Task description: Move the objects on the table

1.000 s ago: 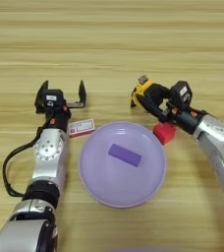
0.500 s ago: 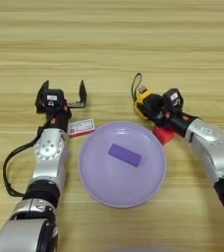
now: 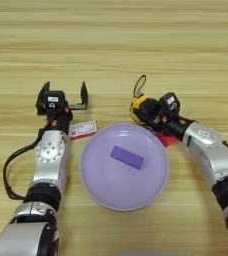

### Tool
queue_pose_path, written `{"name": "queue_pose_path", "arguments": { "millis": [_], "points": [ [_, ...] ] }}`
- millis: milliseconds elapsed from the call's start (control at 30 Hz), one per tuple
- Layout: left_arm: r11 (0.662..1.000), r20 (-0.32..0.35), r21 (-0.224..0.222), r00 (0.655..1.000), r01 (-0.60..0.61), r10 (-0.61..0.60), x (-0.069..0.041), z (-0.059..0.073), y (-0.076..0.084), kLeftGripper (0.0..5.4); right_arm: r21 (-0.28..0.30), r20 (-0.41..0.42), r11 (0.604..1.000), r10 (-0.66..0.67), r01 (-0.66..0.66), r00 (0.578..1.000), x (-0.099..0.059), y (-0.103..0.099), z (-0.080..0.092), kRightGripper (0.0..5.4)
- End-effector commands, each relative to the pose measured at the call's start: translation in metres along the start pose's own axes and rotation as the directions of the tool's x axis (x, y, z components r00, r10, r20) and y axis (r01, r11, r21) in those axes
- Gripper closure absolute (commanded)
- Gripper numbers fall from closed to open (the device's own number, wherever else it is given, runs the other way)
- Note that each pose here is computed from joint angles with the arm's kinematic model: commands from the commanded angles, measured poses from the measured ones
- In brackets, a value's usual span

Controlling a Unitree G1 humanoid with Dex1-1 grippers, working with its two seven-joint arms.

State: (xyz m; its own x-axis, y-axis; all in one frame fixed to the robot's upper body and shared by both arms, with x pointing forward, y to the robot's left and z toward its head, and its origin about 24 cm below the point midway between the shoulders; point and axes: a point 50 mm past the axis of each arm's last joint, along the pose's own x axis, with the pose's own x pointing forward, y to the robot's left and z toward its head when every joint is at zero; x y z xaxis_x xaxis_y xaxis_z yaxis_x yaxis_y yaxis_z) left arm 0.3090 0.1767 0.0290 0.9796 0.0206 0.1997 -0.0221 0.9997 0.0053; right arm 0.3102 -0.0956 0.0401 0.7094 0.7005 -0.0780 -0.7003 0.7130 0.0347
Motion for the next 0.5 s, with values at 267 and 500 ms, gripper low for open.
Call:
{"name": "queue_pose_path", "arguments": {
  "millis": [267, 500],
  "points": [
    [1.0, 0.008, 0.008, 1.0, 0.008, -0.008, 0.0026, 0.0018, -0.0036, 0.0, -0.034, 0.014, 0.999, 0.024, -0.023, 1.0, 0.0016, 0.0011, 0.0035, 1.84],
    [1.0, 0.009, 0.008, 1.0, 0.007, -0.007, 0.0026, 0.0018, -0.0033, 0.0, -0.037, 0.04, 0.999, 0.025, -0.024, 0.999, 0.0015, 0.0014, 0.0075, 1.11]
  ]
}}
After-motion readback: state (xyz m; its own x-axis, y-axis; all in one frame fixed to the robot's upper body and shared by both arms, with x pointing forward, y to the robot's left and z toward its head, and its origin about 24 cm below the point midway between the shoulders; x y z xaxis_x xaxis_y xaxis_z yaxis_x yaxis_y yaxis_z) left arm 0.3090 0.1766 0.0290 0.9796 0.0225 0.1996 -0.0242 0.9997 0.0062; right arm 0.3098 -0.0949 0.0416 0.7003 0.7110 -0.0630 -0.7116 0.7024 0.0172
